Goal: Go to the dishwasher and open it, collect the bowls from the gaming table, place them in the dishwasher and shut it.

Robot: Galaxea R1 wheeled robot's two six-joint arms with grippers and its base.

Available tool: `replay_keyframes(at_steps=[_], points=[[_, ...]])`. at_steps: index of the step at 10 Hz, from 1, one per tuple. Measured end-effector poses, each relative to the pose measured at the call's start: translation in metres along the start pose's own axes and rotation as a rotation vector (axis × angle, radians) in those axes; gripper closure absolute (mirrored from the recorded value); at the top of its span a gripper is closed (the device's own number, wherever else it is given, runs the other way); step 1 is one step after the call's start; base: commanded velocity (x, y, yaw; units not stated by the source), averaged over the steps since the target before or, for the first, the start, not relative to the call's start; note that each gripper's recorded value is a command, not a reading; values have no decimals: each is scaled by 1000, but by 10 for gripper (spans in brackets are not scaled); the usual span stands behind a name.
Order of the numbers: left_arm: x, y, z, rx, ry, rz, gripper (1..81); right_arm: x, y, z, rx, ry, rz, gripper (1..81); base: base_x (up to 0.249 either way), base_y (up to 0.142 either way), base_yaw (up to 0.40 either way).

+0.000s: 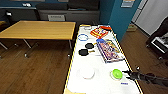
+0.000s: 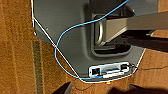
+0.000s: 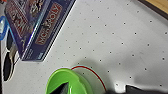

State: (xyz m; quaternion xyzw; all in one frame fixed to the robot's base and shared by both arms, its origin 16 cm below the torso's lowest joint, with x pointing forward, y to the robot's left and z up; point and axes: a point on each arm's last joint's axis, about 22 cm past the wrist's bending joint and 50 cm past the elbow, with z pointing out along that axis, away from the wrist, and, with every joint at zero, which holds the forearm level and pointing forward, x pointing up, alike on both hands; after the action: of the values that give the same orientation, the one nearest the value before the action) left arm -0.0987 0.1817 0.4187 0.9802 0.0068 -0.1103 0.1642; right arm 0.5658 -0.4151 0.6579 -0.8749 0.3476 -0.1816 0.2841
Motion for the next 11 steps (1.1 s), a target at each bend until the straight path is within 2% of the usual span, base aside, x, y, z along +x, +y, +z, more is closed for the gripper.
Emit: replay_keyframes(at_steps=[3,4,5,7,8,9,11], points=[[0,0,0,0,0,-2,10,-23,-10,20,15,-34,6,10,0,0,0],[0,0,0,1,-1,-3,10,-27,-8,23,12,-34,11,10,0,0,0],[0,0,0,0,-1,-4,10,-24,-8,25,14,-15,15,10,0,0,0],[-1,-1,0,2,-3,-4,10,-38,-13,37,25,-21,25,10,0,0,0],[0,-3,-1,4,-2,-4,10,-38,-17,40,31,-13,23,811,0,0,0],[-1,-4,-1,5,-4,-4,10,-42,-11,42,23,-16,48,811,0,0,0],[-1,-4,-1,5,-4,-4,10,-49,0,42,10,-24,54,811,0,0,0]])
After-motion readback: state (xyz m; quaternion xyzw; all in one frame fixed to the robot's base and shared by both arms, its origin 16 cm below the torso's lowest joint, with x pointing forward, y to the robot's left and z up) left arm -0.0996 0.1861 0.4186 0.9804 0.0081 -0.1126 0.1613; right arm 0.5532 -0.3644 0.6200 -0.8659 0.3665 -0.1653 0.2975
